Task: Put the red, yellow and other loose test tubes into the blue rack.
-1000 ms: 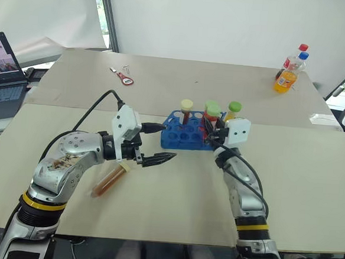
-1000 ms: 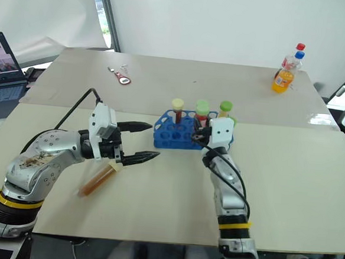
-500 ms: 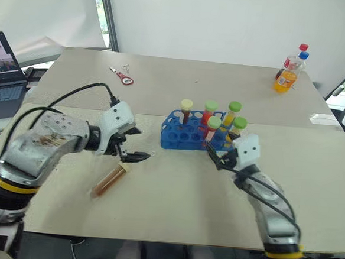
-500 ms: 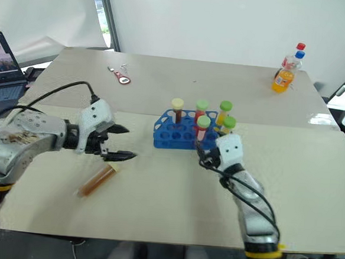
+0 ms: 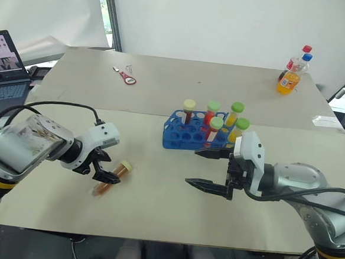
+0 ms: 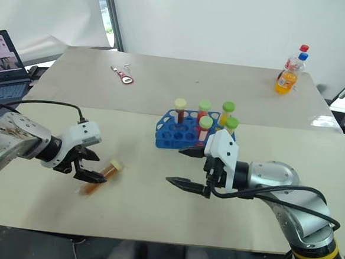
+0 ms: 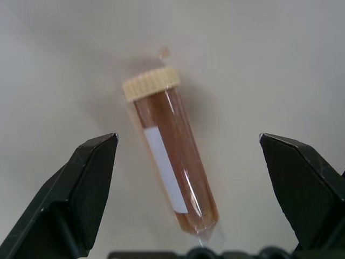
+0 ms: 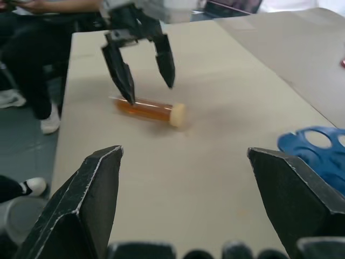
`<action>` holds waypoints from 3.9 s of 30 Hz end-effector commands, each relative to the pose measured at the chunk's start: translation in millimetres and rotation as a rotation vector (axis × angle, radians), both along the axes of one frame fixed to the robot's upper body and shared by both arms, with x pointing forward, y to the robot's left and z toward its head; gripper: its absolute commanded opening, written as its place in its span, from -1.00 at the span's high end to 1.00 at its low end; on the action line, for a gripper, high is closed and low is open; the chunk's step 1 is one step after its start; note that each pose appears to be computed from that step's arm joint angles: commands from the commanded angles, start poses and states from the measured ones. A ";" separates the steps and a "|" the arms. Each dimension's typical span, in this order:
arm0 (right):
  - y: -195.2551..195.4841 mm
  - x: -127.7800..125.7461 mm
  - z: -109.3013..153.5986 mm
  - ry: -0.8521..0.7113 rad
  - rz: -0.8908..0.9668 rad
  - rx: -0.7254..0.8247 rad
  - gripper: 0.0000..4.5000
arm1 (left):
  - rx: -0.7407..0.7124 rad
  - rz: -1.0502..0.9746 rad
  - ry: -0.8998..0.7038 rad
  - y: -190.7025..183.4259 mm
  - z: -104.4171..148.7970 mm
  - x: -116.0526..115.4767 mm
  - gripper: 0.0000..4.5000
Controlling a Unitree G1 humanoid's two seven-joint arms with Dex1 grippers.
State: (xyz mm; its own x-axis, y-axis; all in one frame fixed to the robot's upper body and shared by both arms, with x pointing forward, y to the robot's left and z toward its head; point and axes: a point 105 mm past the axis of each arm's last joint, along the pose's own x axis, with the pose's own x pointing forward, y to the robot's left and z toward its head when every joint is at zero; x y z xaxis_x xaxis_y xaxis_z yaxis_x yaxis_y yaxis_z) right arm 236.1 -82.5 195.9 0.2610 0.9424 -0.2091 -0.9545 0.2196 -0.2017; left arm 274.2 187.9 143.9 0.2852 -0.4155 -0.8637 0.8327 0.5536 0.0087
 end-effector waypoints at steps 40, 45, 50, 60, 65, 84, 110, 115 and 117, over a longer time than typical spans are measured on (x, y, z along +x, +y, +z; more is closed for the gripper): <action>-47.2 -7.3 20.0 -0.048 -0.262 -0.119 -0.83 | -0.768 -0.417 -0.678 -144.9 102.3 63.7 0.60; -55.2 1.2 14.5 -0.090 -0.422 -0.146 -0.83 | -0.925 -0.287 -0.768 -158.0 101.7 93.7 0.60; -61.6 5.1 9.1 -0.057 -0.525 -0.139 -0.83 | -0.976 -0.229 -0.798 -169.0 87.6 109.3 0.60; -74.9 7.7 2.3 -0.009 -0.640 -0.156 -0.83 | -0.994 -0.171 -0.797 -184.6 65.1 120.4 0.60; -73.2 5.6 0.9 0.014 -0.633 -0.150 -0.83 | -0.980 -0.153 -0.795 -190.8 55.3 121.1 0.60; -59.2 12.4 34.9 -0.125 -0.616 0.028 -0.83 | -0.959 -0.089 -0.815 -192.2 26.5 118.7 0.60; -127.3 15.1 41.2 -0.148 -0.553 -0.127 -0.83 | -0.334 -0.259 -0.706 -24.8 30.7 64.1 -0.98; -150.0 14.8 39.7 -0.136 -0.546 -0.214 -0.83 | -0.272 -0.217 -0.685 9.8 43.3 52.7 -0.98; -155.8 16.8 40.5 -0.141 -0.552 -0.222 -0.83 | -0.274 -0.205 -0.687 12.1 43.9 52.0 -0.98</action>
State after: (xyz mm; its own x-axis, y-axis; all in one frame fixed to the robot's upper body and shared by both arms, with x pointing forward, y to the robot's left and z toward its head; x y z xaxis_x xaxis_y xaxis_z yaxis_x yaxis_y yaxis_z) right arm 253.0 -234.4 223.1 0.7204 0.6064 -0.3367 -0.6935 0.6261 -0.3563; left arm 329.5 202.4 178.8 0.6156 -0.6764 -0.4043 0.7806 0.4533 0.4302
